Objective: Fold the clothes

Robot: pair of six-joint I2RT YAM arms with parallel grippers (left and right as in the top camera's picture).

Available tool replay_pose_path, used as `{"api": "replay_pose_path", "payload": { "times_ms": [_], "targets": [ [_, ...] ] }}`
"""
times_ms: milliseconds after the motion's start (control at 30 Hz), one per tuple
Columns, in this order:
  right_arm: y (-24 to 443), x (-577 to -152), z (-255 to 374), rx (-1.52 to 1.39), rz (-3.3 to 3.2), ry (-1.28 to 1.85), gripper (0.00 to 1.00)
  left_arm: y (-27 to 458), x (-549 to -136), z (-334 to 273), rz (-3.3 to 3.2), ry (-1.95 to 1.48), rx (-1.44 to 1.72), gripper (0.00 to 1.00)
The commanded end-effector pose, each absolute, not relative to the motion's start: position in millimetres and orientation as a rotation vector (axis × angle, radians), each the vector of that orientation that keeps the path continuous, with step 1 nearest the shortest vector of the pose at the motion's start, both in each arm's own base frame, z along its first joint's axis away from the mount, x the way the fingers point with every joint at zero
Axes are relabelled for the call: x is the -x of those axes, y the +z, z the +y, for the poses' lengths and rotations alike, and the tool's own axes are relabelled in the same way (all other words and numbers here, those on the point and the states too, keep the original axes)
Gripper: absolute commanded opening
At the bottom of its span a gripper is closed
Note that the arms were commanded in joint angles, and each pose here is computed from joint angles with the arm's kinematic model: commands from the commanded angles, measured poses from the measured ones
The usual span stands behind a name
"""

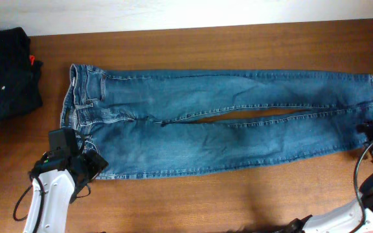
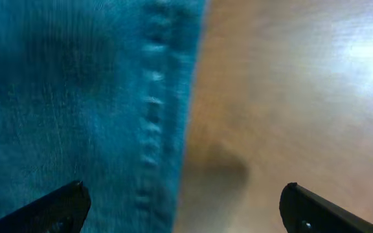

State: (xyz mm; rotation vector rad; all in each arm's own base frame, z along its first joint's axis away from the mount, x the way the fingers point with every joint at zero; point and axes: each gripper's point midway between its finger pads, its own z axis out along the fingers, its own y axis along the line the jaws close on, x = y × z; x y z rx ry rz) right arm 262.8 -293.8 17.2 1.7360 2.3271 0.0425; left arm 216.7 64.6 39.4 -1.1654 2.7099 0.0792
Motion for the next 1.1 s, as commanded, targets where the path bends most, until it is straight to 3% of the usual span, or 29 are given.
{"api": "replay_pose_path", "payload": {
  "times_ms": [0,667,700,800,1067],
  "targets": [
    [1,-269,-283,-1.662,2.401,0.146,0.99,40,-218,68,2.681,0.095,1.175,0.99],
    [2,-286,-293,-1.602,2.342,0.170,1.00,30,-234,72,2.659,0.087,1.167,1.00],
    [3,-289,-292,-1.593,2.335,0.186,0.96,29,-234,71,2.666,0.089,1.169,0.99],
    [3,-290,-292,-1.589,2.331,0.193,0.73,24,-232,71,2.685,0.095,1.176,0.99],
    [2,-287,-289,-1.602,2.345,0.201,0.23,21,-231,71,2.697,0.099,1.180,0.96]
  ]
}}
